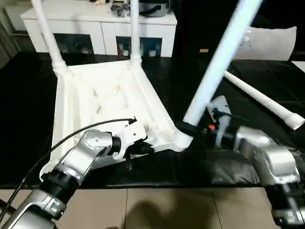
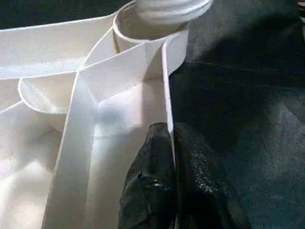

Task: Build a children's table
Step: Insert table leg to table base

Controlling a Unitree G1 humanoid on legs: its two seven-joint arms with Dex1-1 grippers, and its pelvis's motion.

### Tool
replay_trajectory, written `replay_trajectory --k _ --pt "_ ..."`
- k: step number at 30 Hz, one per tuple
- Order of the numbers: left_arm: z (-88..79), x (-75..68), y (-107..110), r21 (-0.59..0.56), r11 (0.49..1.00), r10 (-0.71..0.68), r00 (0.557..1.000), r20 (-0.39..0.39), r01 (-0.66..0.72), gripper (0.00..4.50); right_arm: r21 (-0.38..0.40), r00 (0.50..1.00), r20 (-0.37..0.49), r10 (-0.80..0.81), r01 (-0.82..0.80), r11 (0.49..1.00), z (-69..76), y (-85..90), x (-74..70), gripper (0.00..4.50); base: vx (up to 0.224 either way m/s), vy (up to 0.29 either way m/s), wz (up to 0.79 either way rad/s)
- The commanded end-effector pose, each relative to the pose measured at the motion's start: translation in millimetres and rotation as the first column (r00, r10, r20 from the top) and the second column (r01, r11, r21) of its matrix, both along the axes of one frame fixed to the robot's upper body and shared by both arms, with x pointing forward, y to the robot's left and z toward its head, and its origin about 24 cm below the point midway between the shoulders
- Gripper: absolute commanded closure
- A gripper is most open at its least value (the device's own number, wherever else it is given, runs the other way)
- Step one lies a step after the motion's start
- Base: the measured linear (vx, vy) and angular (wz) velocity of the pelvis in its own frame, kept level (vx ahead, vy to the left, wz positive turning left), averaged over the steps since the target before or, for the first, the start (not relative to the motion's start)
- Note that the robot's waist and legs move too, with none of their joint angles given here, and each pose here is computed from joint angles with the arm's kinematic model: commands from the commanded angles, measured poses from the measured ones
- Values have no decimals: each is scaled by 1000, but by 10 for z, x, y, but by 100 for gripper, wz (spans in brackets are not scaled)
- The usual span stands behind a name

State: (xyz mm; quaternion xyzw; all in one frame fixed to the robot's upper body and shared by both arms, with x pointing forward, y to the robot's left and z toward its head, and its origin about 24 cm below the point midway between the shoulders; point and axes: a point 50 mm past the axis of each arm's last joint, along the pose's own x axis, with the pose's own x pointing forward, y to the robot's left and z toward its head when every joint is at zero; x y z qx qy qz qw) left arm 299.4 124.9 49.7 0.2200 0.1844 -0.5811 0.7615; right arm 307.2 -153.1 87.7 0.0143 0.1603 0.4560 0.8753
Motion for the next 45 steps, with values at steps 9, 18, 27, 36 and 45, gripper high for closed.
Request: replay_trajectory --k 9,18,27,36,45 --pt "-2 21 -9 28 996 -87 996 19 87 450 -52 994 -74 77 -81 995 -122 22 94 262 0 0 0" --pt "15 58 -37 -2 997 -73 997 28 73 450 49 988 -148 39 -33 998 -237 -53 99 262 0 0 0" --pt "3 71 -81 -60 998 -20 1000 18 21 450 219 983 -180 -45 84 972 -414 -197 -23 262 0 0 0" --pt "-27 65 -125 -69 998 -8 1000 18 10 450 56 993 -90 -76 81 995 -629 -252 -201 262 0 0 0" --pt "3 79 -122 -19 997 -69 997 38 70 450 -113 990 -112 83 -96 989 -583 -165 -115 262 0 0 0"
